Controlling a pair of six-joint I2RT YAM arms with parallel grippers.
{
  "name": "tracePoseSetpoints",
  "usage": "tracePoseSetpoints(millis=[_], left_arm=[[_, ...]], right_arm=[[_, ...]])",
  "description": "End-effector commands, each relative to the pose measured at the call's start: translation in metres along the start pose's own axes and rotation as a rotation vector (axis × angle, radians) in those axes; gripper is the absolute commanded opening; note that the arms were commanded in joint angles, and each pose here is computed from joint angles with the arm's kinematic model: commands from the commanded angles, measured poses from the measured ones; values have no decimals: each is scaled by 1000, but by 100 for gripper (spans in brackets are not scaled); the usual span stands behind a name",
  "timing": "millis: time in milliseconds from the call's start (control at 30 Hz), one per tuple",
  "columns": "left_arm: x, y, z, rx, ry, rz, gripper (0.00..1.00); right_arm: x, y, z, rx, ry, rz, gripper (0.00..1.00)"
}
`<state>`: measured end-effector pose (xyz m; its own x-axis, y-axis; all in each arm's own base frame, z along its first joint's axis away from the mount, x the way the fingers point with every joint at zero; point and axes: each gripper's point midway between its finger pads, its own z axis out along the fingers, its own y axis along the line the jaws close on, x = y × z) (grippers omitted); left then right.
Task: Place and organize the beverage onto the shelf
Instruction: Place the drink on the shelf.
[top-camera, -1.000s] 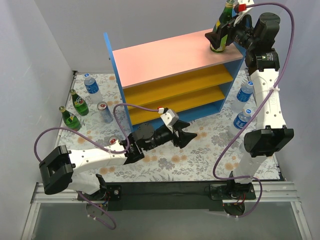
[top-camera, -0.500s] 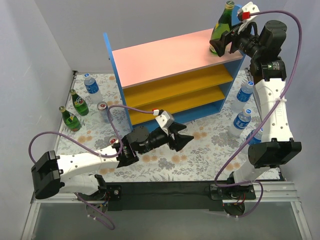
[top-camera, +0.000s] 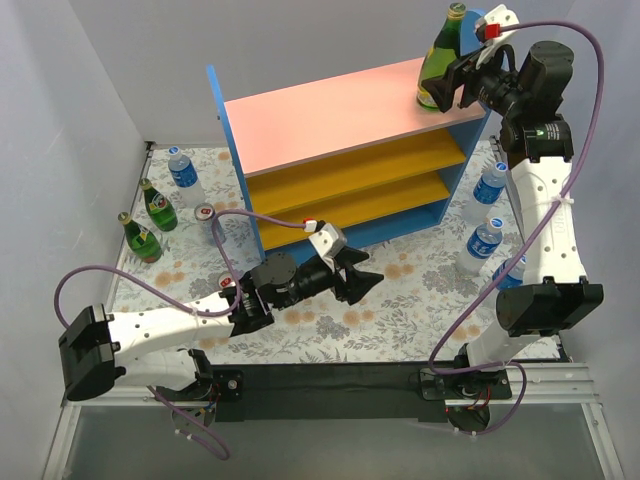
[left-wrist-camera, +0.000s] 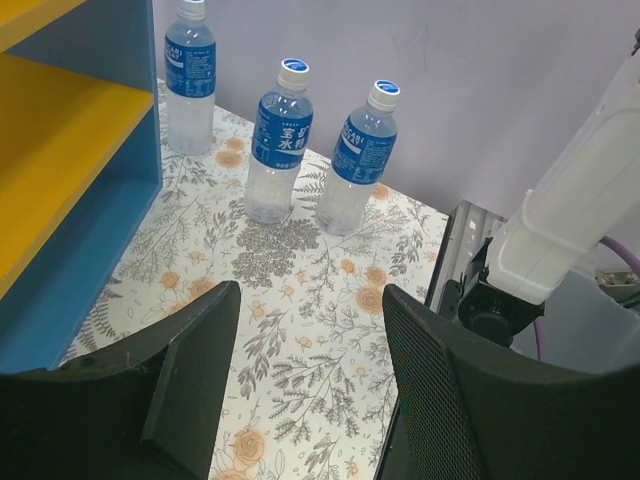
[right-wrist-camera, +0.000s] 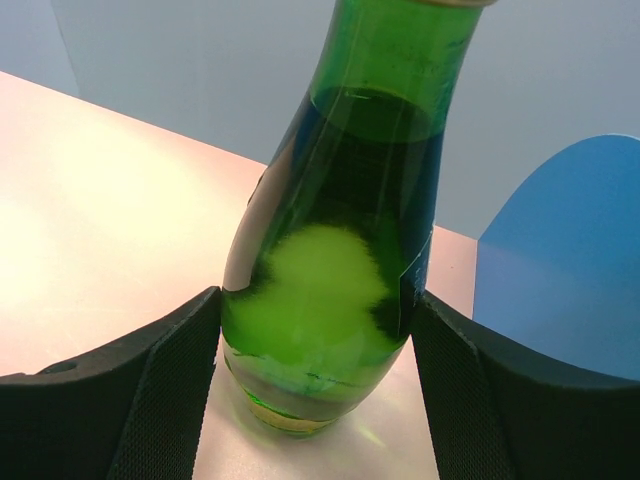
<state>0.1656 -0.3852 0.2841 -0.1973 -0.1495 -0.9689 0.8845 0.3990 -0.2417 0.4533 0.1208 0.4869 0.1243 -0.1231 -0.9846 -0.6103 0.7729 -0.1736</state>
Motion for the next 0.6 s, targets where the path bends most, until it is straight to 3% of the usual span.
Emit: tracePoseSetpoints(millis=[0,567], left_arm=[[-7,-1,-9,-7,-15,3,58],[-8,2,-26,-24,-24,-21,58]], right_arm=[[-2,-5,6,6,1,-8,64],[14,-43,29,118,32,-30,62]])
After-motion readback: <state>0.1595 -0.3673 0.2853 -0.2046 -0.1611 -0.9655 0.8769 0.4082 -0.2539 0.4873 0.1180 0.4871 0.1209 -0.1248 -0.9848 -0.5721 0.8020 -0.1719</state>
